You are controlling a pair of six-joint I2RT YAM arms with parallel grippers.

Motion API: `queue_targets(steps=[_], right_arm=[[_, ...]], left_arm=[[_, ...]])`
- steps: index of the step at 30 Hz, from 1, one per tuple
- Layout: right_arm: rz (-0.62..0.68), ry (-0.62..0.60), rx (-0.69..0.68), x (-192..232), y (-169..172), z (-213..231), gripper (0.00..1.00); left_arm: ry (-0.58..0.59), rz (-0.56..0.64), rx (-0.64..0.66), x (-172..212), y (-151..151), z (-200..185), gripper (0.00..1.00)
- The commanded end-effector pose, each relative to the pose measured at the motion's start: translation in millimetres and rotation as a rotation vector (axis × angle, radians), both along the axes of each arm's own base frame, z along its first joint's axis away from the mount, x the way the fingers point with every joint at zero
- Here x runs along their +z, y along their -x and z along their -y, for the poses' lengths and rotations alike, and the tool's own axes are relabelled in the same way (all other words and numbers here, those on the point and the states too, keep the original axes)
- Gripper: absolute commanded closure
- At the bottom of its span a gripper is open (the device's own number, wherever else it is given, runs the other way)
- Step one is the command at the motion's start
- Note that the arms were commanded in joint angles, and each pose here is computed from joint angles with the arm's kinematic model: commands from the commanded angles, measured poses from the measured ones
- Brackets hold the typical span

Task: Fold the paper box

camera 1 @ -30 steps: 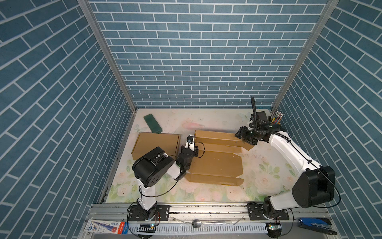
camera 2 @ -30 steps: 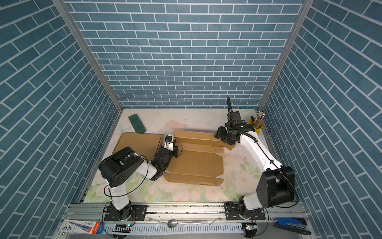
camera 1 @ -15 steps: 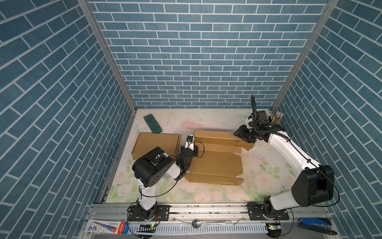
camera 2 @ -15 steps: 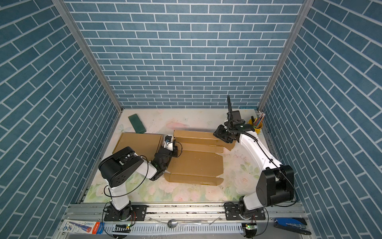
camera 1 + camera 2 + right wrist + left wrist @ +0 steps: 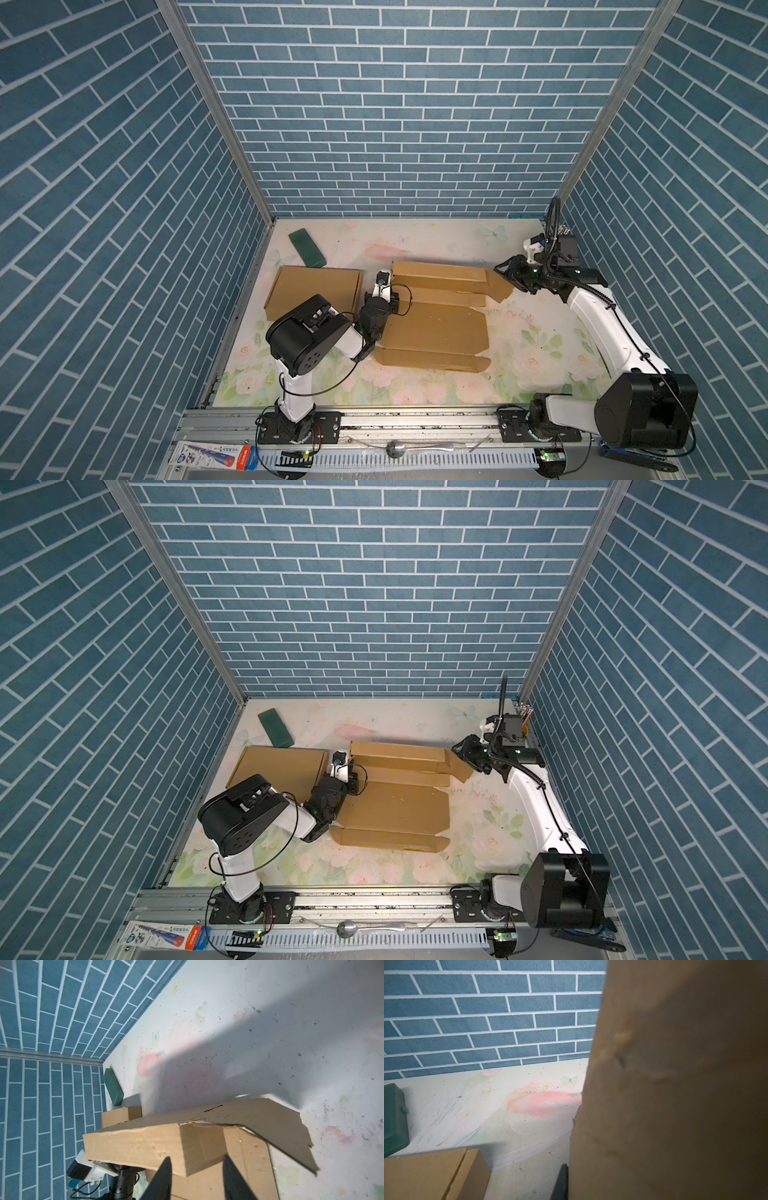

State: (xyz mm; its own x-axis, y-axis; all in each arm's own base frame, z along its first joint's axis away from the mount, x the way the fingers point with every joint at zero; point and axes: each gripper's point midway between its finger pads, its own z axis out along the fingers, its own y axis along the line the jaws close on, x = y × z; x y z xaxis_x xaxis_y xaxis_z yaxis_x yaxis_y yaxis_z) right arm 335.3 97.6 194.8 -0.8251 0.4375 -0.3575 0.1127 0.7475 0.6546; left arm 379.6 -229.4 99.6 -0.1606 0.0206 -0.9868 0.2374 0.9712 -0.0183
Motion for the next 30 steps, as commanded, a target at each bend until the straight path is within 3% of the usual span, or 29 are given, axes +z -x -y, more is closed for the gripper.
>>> queue_targets(steps=[1, 5, 6, 13, 19, 26, 30], right_arm=[[0.026, 0.026, -0.036, -25, 4, 6, 0.77], [0.047, 0.149, -0.131, -68, 3, 26, 0.98], [0.049, 0.175, -0.141, -79, 3, 28, 1.0], [0.115, 0.353, -0.149, -131, -8, 33, 1.0], [0.134, 0.382, -0.158, -152, -20, 32, 1.0], [0.15, 0.382, -0.137, -149, -13, 22, 1.0], [0.147, 0.391, -0.037, -126, 4, 18, 1.0]], left_arm=[[-0.04, -0.019, -0.005, -8, -1, 3, 1.0], [-0.045, -0.025, -0.01, -8, -2, 5, 1.0], [-0.048, -0.027, -0.01, -9, -2, 5, 1.0], [-0.054, -0.035, -0.006, -9, -4, 6, 1.0], [-0.058, -0.041, -0.006, -10, -5, 6, 1.0], [-0.057, -0.041, 0.01, -9, -5, 4, 1.0], [-0.073, -0.07, 0.047, -7, -10, -1, 1.0]])
